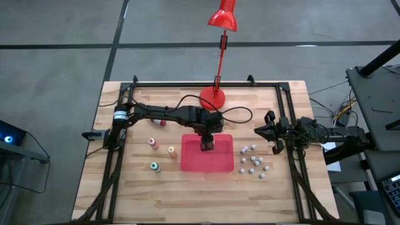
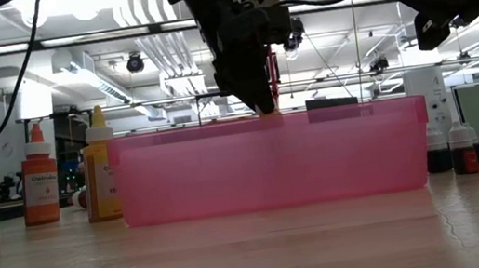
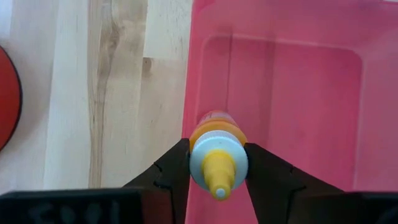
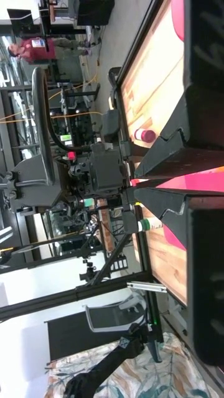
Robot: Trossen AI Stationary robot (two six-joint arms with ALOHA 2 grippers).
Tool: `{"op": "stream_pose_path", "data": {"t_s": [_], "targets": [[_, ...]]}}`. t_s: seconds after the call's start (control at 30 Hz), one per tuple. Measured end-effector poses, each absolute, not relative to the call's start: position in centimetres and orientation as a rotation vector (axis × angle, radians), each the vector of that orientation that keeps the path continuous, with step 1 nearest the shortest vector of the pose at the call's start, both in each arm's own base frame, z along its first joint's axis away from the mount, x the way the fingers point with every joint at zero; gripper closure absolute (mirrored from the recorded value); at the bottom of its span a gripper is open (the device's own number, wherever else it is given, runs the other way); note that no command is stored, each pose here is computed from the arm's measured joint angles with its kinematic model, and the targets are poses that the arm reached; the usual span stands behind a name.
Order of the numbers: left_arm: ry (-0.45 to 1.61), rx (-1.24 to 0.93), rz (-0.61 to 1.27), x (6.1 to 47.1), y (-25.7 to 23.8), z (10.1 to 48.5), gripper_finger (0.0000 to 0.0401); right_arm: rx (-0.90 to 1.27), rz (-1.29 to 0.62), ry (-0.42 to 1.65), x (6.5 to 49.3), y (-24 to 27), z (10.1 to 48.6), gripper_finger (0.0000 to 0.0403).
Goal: Pick & Place food coloring
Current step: Put the top large yellow food coloring bottle into the red bin
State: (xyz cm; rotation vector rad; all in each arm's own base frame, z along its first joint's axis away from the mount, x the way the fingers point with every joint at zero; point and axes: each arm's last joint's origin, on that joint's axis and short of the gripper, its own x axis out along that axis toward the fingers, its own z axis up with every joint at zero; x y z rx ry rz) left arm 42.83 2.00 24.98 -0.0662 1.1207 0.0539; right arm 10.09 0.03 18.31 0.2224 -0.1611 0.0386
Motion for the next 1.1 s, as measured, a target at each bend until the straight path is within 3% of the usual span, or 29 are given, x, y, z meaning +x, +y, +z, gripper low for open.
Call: {"op": "stream_pose_path", "data": {"t_s": [1.1], "targets": [[1.117,-0.080,0.066,42.84,2.22,24.12,0.0283,0.222,0.039,-0.161,10.09,0.02,18.31,0.0374]]}}
